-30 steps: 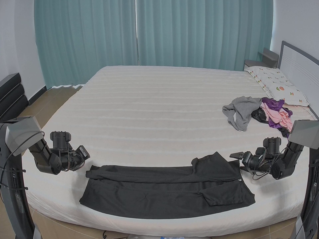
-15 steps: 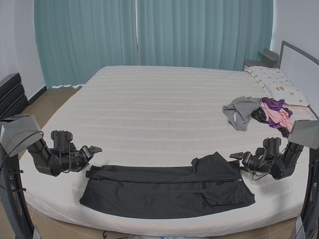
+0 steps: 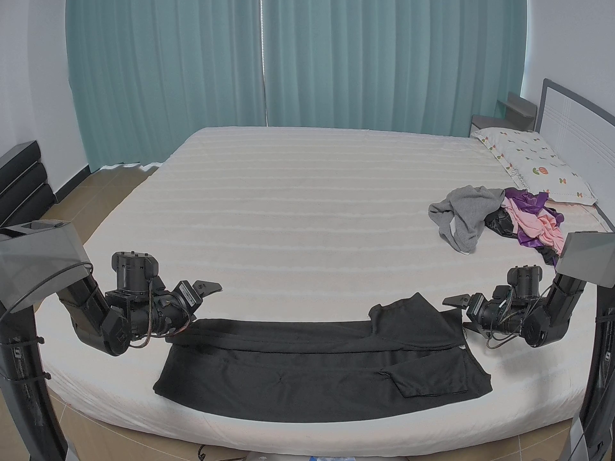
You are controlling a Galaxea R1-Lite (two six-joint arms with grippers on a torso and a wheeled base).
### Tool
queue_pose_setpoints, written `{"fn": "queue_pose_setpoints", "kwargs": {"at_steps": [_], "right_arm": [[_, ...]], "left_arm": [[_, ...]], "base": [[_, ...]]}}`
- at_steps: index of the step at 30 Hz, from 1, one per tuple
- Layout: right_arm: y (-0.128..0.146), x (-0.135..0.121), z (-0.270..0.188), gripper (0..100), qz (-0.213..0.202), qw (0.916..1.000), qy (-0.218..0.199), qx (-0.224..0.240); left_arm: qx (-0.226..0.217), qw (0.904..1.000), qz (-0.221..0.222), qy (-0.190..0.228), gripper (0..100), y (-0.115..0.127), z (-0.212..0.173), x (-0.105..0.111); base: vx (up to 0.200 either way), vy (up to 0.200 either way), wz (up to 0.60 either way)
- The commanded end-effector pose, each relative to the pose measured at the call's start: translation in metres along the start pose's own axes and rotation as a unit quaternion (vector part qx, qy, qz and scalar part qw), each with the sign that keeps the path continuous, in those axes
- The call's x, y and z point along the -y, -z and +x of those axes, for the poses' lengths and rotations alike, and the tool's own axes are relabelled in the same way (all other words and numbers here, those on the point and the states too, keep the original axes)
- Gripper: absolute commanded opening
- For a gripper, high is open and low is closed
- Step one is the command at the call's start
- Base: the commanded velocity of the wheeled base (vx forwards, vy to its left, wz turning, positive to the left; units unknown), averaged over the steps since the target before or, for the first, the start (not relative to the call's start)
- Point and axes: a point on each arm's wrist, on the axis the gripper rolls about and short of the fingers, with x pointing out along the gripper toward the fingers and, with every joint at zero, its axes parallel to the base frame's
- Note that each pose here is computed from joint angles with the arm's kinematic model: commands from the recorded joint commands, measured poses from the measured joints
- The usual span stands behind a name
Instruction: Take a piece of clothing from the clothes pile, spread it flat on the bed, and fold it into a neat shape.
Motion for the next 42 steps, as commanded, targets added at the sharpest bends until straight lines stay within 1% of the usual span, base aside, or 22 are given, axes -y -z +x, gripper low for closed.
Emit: {"fn": "queue_pose_setpoints", "kwargs": {"at_steps": [1,3,5,9,13,16,23,26,30,32,33,35,39,42], "right_arm": [[0.0,0.0,0.0,100,0.0,1.0,0.0,0.0],[0.0,0.0,0.0,100,0.0,1.0,0.0,0.0],[0.001,0.0,0.0,100,0.0,1.0,0.0,-0.001],[0.0,0.0,0.0,100,0.0,1.0,0.001,0.0],[0.001,0.0,0.0,100,-0.001,1.0,0.001,-0.001],[0.0,0.0,0.0,100,0.0,1.0,0.001,0.0],[0.0,0.0,-0.001,100,0.0,1.0,0.001,0.0],[0.001,0.0,0.0,100,-0.002,1.0,-0.002,0.003],[0.002,0.001,-0.001,100,-0.007,0.9999,-0.008,0.01],[0.002,0.001,-0.001,100,-0.007,0.9999,-0.008,0.01],[0.003,0.001,-0.001,100,-0.007,0.9999,-0.009,0.012],[0.003,0.002,-0.001,100,-0.006,0.9999,-0.009,0.011],[0.003,0.001,-0.003,100,-0.005,0.9999,-0.008,0.011],[0.004,-0.001,-0.007,100,-0.001,0.9999,-0.006,0.012]], "left_arm": [[-0.02,0.9998,0.007,0.001,100,0.015,0.0,0.003],[-0.028,0.9995,0.011,0.0,100,0.021,0.0,0.005],[-0.029,0.9995,0.011,0.0,100,0.021,0.001,0.005],[-0.037,0.9992,0.01,-0.013,100,0.027,0.011,-0.002],[-0.039,0.9989,0.012,-0.023,100,0.031,0.012,-0.004],[-0.058,0.9977,0.021,-0.03,100,0.043,0.009,-0.003],[-0.085,0.9946,0.037,-0.048,100,0.059,0.001,-0.009],[-0.083,0.9948,0.037,-0.047,100,0.059,-0.004,-0.007],[-0.074,0.9945,0.038,-0.063,100,0.057,-0.012,-0.003],[-0.074,0.9945,0.038,-0.063,100,0.057,-0.012,-0.003],[-0.077,0.9937,0.036,-0.073,100,0.053,-0.019,0.003],[-0.077,0.9937,0.036,-0.073,100,0.051,-0.022,0.006],[-0.065,0.9948,0.037,-0.07,100,0.046,-0.026,0.01],[-0.043,0.9943,0.037,-0.09,100,0.043,-0.029,0.009]], "base": [[0.0,0.0,0.0],[0.0,0.0,0.0],[0.0,0.0,0.0],[0.0,0.0,0.0],[0.0,0.0,0.0],[0.0,0.0,0.0],[0.0,0.0,0.0],[0.0,0.0,0.0],[0.0,0.0,0.0],[0.0,0.0,0.0],[0.0,0.0,0.0],[0.0,0.0,0.0],[0.0,0.0,0.0],[0.0,0.0,0.0]]}}
